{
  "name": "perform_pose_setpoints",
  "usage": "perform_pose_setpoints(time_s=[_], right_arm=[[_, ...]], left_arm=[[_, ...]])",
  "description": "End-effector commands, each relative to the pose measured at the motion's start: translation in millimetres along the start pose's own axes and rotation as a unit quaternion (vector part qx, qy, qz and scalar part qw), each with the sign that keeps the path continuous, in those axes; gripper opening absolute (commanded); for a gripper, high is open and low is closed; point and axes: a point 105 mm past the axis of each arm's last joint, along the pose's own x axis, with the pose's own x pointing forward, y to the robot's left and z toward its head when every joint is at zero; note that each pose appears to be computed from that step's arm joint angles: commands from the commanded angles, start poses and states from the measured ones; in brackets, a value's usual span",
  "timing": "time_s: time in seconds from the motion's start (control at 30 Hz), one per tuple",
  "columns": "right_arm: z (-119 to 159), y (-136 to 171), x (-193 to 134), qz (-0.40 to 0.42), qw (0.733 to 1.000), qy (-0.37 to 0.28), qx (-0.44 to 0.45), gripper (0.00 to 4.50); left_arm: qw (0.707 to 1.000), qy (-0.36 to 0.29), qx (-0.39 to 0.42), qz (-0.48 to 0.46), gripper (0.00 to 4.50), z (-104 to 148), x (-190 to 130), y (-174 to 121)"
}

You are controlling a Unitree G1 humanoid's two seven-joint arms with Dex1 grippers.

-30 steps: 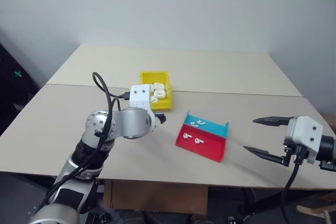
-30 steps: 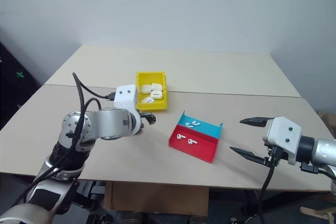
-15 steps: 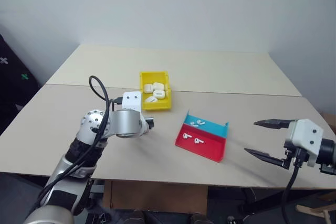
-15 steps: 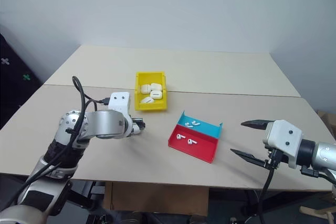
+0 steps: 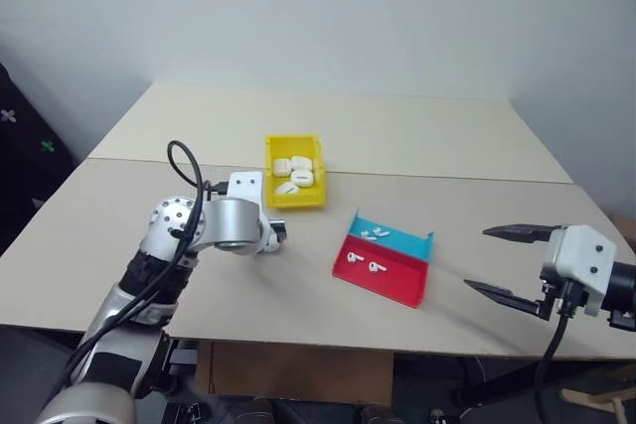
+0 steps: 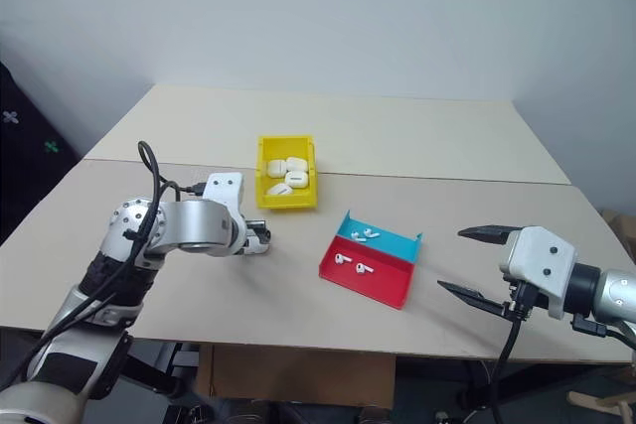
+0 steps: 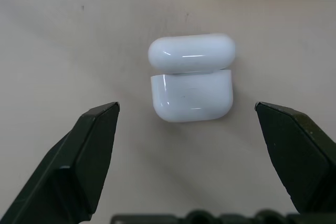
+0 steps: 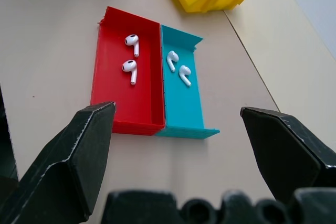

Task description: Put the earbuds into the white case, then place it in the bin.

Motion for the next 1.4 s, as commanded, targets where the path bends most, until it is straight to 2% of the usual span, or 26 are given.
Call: perform_pose_setpoints(time_s=[0.03,0.8,1.0,1.23,1.4], right_arm=[[8.3,-5.7,-6.7,-0.017,1.000,-0.002,-0.017,4.43],[5.0,-1.4,-10.0,-0.025,1.000,0.008,-0.007,4.43],[4.1,-0.5,-9.4,-0.023,1.000,0.010,-0.006,4.43],[3.2,-0.6,-9.6,-0.022,1.000,0.011,-0.004,4.43],[2.6,-0.6,-9.6,-0.022,1.000,0.013,-0.003,4.43]], left_arm=[[1.000,-0.012,0.008,-0.001,4.50,7.9,-1.6,-4.6],[1.000,0.002,-0.006,0.013,4.50,8.9,27.4,-9.0],[1.000,0.016,-0.009,0.017,4.50,0.6,33.2,-10.8],[0.999,0.009,-0.017,0.039,4.50,1.8,36.8,-3.9],[0.999,0.019,-0.011,0.023,4.50,-2.5,37.7,-8.6]])
